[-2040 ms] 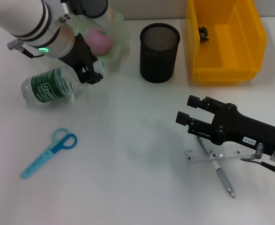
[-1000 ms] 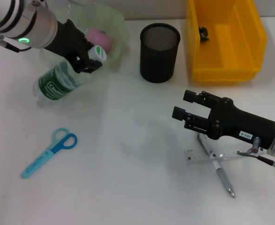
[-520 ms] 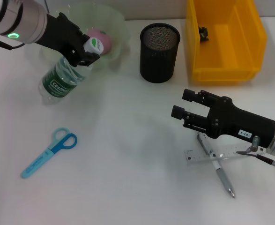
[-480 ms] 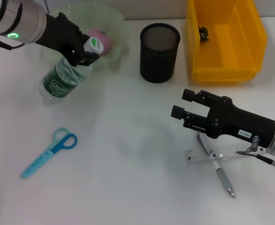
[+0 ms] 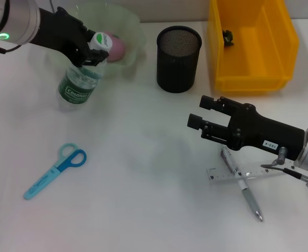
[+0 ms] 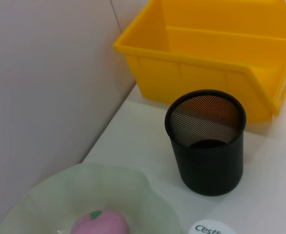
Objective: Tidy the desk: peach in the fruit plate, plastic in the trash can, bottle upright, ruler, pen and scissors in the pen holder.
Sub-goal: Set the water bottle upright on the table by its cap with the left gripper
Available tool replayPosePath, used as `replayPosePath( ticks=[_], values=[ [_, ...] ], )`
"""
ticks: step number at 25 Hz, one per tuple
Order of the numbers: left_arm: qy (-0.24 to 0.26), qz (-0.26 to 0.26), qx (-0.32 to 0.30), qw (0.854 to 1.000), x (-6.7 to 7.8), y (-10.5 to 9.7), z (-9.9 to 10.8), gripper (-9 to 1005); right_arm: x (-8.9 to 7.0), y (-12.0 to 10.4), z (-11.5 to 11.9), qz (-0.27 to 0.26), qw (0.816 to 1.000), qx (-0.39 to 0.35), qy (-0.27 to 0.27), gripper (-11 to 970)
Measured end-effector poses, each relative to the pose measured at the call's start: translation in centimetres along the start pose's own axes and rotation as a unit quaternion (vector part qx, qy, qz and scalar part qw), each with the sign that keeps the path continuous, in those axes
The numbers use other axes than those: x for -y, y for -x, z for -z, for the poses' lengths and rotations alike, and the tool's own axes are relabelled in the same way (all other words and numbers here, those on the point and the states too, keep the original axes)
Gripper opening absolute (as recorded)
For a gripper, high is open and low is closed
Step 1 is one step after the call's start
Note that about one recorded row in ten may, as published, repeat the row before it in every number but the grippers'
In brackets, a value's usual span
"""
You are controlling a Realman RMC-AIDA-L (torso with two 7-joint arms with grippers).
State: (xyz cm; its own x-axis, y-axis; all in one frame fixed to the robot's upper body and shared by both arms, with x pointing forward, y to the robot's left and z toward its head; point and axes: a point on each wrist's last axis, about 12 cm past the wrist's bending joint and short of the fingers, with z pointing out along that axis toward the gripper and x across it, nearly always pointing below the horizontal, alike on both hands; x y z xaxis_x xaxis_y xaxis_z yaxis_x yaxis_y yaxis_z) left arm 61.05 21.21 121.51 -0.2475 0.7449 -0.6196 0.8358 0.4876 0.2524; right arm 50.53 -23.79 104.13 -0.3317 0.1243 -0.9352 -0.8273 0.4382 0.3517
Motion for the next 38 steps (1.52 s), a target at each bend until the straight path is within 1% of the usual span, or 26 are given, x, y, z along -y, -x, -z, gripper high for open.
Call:
replayPosePath(
  ticks=[5, 17, 20, 24, 38],
  values=[
    [0.003, 0.015, 0.017, 1.000, -0.3, -0.5, 0.4, 426, 0.1, 0.1, -0.1, 0.000, 1.000, -0.001, 0.000, 720],
    [0.009, 0.030, 0.018, 0.999, -0.5, -1.7, 0.4, 424, 0.2, 0.2, -0.3, 0.002, 1.000, -0.002, 0.000, 720],
    [0.005, 0.047, 0.037, 0.998, -0.5, -2.3, 0.8, 423, 0.2, 0.3, -0.4, -0.002, 1.000, -0.002, 0.000, 720],
    [0.008, 0.056, 0.043, 0.997, -0.7, -2.7, 1.0, 421, 0.2, 0.3, -0.4, -0.002, 1.000, -0.002, 0.001, 720],
    [0.015, 0.079, 0.059, 0.995, -0.6, -4.3, 1.2, 417, 0.2, 0.6, -0.6, -0.004, 1.000, 0.000, 0.005, 721]
  ],
)
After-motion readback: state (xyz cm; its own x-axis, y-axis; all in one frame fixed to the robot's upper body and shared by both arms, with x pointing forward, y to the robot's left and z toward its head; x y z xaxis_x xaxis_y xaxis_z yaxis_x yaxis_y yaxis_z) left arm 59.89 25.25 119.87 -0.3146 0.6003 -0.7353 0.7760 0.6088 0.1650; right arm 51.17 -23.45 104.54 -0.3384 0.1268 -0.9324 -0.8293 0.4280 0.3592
